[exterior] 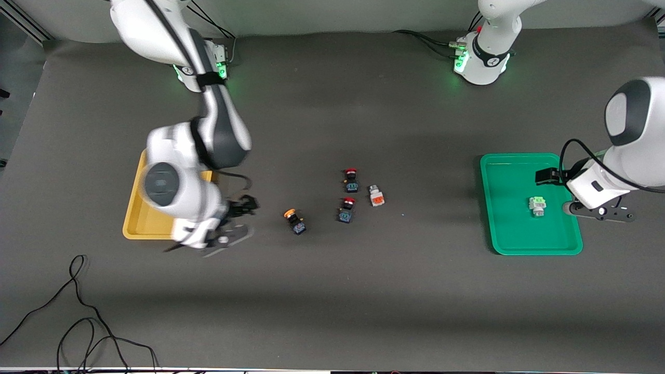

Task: Place green and yellow buttons in trays
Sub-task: 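Grasp the orange-top button with the left gripper while the right gripper grasps a blue button, then carry the orange-top button to the green tray while the right gripper carries the blue button, then release both buttons into the trays and lift both grippers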

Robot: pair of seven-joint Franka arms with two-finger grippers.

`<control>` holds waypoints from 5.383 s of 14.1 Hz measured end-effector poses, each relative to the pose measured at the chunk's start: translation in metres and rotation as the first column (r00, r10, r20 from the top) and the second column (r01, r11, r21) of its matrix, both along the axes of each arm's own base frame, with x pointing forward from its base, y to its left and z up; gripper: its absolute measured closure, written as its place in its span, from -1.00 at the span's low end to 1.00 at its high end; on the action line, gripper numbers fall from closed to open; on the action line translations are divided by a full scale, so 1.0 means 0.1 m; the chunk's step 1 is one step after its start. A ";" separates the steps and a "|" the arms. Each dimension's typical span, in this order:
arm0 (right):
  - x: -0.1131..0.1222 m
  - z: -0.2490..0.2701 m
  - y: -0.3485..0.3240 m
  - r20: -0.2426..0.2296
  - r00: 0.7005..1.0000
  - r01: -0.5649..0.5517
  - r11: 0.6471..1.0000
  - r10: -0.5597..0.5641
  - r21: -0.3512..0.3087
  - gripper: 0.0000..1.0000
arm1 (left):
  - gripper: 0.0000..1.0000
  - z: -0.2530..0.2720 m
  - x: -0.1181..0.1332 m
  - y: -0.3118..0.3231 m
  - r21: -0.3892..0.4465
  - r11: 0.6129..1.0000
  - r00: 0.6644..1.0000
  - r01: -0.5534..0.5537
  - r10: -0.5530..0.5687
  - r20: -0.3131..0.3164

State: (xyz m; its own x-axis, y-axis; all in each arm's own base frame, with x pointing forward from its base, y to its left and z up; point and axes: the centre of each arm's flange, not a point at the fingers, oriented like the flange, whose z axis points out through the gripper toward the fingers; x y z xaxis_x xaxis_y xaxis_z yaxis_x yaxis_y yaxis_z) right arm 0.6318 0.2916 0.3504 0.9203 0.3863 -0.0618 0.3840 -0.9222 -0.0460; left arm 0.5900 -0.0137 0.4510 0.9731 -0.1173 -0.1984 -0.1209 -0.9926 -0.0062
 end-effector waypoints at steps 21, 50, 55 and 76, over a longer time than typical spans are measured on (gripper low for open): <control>-0.40 -1.71 0.79 0.162 0.986 -0.032 0.999 0.037 -0.028 -0.18 | -0.96 -2.11 -0.47 -3.71 -0.041 0.937 0.937 -0.348 0.349 0.029; -0.62 -0.60 -2.87 0.040 0.944 0.330 0.940 -0.327 -0.087 0.20 | 0.17 0.01 0.15 -2.41 0.179 0.948 0.965 -0.262 0.259 0.042; -0.96 -1.42 -2.85 0.015 0.948 0.318 0.947 -0.317 -0.052 0.20 | 0.17 0.29 0.55 -0.87 0.117 0.991 0.995 -0.070 0.078 -0.064; -0.26 1.44 -2.29 -0.092 0.980 0.170 0.981 -0.179 -0.095 -1.00 | 0.04 -2.46 -0.62 0.23 -0.035 0.999 0.982 0.016 -0.009 0.189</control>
State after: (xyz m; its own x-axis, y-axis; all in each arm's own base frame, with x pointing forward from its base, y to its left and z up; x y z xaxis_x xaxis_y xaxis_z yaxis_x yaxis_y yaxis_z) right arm 0.6054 0.0625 0.4945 0.9606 0.2094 -0.1828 0.2141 -0.9768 0.0064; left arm 0.5280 0.0089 0.2049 0.9910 -0.1335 -0.0068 -0.1334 -0.9910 0.0056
